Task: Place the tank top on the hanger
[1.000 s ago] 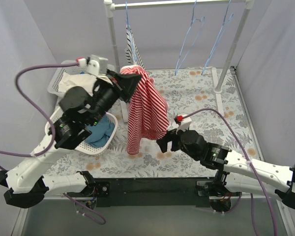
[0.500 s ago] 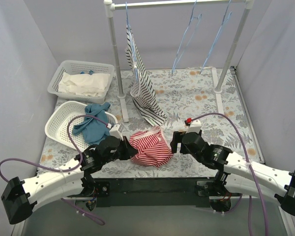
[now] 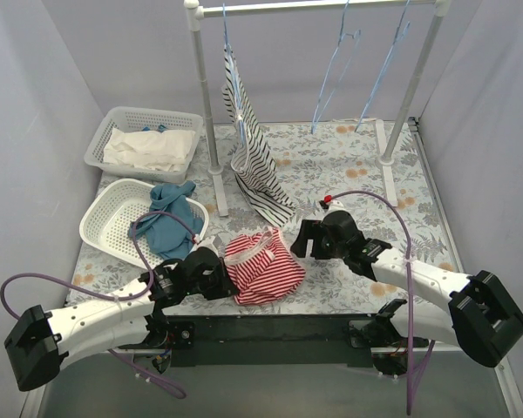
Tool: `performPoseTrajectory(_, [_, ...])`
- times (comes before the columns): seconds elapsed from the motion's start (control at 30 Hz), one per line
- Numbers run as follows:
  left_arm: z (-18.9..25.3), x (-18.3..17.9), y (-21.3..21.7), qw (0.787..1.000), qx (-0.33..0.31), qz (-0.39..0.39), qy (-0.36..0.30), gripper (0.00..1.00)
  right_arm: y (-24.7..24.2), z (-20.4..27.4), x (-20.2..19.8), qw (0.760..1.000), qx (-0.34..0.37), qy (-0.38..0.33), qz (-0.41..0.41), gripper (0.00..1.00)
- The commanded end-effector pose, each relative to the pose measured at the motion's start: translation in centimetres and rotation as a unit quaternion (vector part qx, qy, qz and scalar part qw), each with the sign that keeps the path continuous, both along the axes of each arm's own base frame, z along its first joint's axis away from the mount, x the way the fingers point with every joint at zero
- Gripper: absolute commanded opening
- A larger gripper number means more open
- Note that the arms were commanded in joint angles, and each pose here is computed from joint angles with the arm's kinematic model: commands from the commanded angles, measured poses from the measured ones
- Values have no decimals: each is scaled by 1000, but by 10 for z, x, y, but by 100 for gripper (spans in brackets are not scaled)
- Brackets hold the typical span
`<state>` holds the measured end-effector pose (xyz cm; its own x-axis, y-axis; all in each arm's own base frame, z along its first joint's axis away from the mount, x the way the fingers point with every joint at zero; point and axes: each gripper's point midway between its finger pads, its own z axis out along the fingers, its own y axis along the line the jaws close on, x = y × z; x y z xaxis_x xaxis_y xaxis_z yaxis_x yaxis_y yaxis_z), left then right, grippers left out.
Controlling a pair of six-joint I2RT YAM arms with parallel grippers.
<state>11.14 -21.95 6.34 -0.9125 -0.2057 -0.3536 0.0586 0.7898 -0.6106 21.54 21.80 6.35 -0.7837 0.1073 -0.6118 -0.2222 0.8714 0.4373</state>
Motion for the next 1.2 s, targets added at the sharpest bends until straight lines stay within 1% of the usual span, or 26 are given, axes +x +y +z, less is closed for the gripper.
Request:
performPoseTrajectory(0.0, [-21, -18, 7, 998, 28, -5, 57, 0, 33, 36, 20, 996, 67, -39, 48, 86])
performPoseTrajectory(0.1, [-21, -17, 5, 998, 29, -7, 56, 0, 50, 41, 22, 993, 85, -30, 79, 84])
performPoseTrajectory(0.23, [-25, -18, 6, 998, 32, -8, 61, 0, 63, 33, 31, 991, 93, -28, 90, 84])
performPoseTrajectory(0.3, [-23, -20, 5, 998, 27, -10, 62, 0, 72, 39, 39, 990, 99, -33, 93, 83])
performPoseTrajectory(0.33, [-21, -19, 5, 998, 23, -10, 59, 0, 76, 34, 43, 990, 97, -29, 96, 82])
performPoseTrajectory(0.4, [-18, -17, 4, 998, 20, -6, 53, 0, 84, 38, 51, 989, 104, -32, 97, 80])
performPoseTrajectory(0.47, [-13, -14, 2, 999, 16, -5, 45, 0, 89, 28, 56, 990, 98, -20, 97, 76])
performPoseTrajectory(0.53, [-11, -12, 2, 999, 17, -6, 39, 0, 94, 26, 61, 990, 101, -20, 96, 74])
performPoseTrajectory(0.63, [-4, -7, -1, 1000, 13, -7, 27, 0, 103, 29, 63, 987, 118, -19, 104, 61])
performPoseTrajectory(0.67, [-1, -5, -2, 1000, 12, -6, 22, 0, 105, 31, 62, 986, 122, -18, 109, 52])
performPoseTrajectory(0.73, [6, -1, -3, 1000, 11, -4, 11, 0, 101, 32, 58, 987, 121, -20, 107, 42])
performPoseTrajectory(0.77, [9, 0, -4, 1000, 10, -6, 9, 0, 98, 32, 59, 988, 117, -24, 100, 31])
performPoseTrajectory(0.83, [15, 2, -6, 1000, 4, -8, 1, 1, 89, 38, 56, 989, 113, -35, 92, 19])
performPoseTrajectory(0.87, [18, 6, -6, 1000, 6, -7, -10, 3, 84, 40, 57, 990, 107, -42, 81, 9])
performPoseTrajectory(0.9, [25, 10, -8, 1000, 2, -4, -23, 7, 78, 40, 55, 991, 99, -43, 74, 6])
performPoseTrajectory(0.93, [31, 13, -9, 999, -1, -3, -33, 14, 74, 55, 54, 990, 105, -62, 69, 3])
performPoseTrajectory(0.97, [37, 16, -10, 999, -3, -3, -41, 24, 66, 56, 55, 991, 95, -71, 55, 1])
performPoseTrajectory(1.0, [44, 18, -10, 998, -4, -11, -57, 30, 61, 62, 54, 991, 92, -80, 50, 1])
performPoseTrajectory(1.03, [63, 23, -16, 997, -17, -12, -75, 36, 57, 77, 50, 990, 91, -100, 51, 1])
performPoseTrajectory(1.07, [71, 28, -15, 996, -17, -9, -89, 46, 51, 84, 53, 989, 83, -114, 37, 1])
performPoseTrajectory(1.1, [85, 32, -17, 993, -20, -18, -113, 49, 49, 92, 52, 988, 82, -123, 37, 1])
performPoseTrajectory(1.13, [109, 38, -22, 990, -34, -19, -137, 51, 46, 103, 46, 987, 77, -135, 44, 1])
performPoseTrajectory(1.17, [123, 44, -23, 987, -37, -15, -157, 54, 44, 116, 49, 985, 74, -151, 35, 1])
